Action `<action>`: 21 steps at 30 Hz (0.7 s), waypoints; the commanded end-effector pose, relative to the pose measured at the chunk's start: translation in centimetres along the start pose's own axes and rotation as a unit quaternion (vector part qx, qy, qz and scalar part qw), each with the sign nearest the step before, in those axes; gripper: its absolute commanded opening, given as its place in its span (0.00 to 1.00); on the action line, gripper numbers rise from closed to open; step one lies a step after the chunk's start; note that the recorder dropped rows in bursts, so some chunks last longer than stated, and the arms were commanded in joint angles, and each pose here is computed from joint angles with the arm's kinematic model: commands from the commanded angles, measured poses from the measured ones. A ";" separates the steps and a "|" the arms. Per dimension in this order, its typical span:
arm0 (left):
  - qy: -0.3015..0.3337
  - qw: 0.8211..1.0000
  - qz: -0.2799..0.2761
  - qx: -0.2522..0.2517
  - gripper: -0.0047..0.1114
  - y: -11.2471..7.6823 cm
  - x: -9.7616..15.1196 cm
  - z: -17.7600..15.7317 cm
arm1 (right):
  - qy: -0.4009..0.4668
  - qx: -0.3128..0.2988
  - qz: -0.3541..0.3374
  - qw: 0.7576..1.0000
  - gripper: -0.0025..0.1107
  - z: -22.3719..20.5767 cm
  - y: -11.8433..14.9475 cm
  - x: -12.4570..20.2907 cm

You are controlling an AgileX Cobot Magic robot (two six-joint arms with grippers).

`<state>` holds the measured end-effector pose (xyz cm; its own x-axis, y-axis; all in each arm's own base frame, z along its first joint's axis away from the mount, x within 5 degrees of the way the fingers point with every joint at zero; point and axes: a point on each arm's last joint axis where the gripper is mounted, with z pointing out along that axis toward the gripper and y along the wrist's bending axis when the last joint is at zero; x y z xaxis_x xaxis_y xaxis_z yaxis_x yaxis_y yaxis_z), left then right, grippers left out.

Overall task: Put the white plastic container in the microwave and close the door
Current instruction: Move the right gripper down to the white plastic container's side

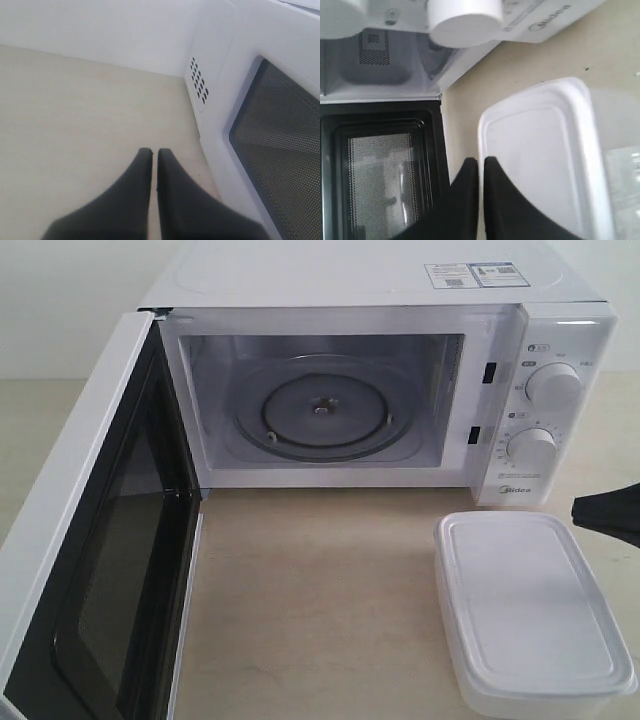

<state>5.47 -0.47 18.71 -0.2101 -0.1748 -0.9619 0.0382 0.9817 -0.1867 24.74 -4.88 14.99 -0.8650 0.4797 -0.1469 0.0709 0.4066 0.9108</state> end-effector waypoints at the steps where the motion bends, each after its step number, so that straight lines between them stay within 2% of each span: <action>1: -0.002 1.000 0.001 -0.002 0.08 0.0 0.0 0.0 | -0.022 -0.001 0.027 0.999 0.06 -1.1 -2.8 -0.8; 4: -0.002 1.000 0.001 -0.002 0.08 0.0 0.0 0.0 | -0.046 0.002 0.047 0.998 0.17 -2.3 -4.0 -1.1; 8: -0.002 1.000 0.001 -0.002 0.08 0.0 0.0 0.0 | -0.048 0.004 0.022 0.999 0.35 -2.4 -4.0 -1.1; 21: -0.002 1.000 0.001 -0.002 0.08 0.0 0.0 0.0 | -0.018 0.000 -0.019 1.000 0.36 -0.9 -3.3 -0.8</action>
<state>5.47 -0.47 18.71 -0.2101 -0.1742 -0.9620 0.0382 0.9818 -0.1861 24.60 -7.19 12.24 -0.8476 0.5057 -0.1606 0.0732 0.4113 0.9086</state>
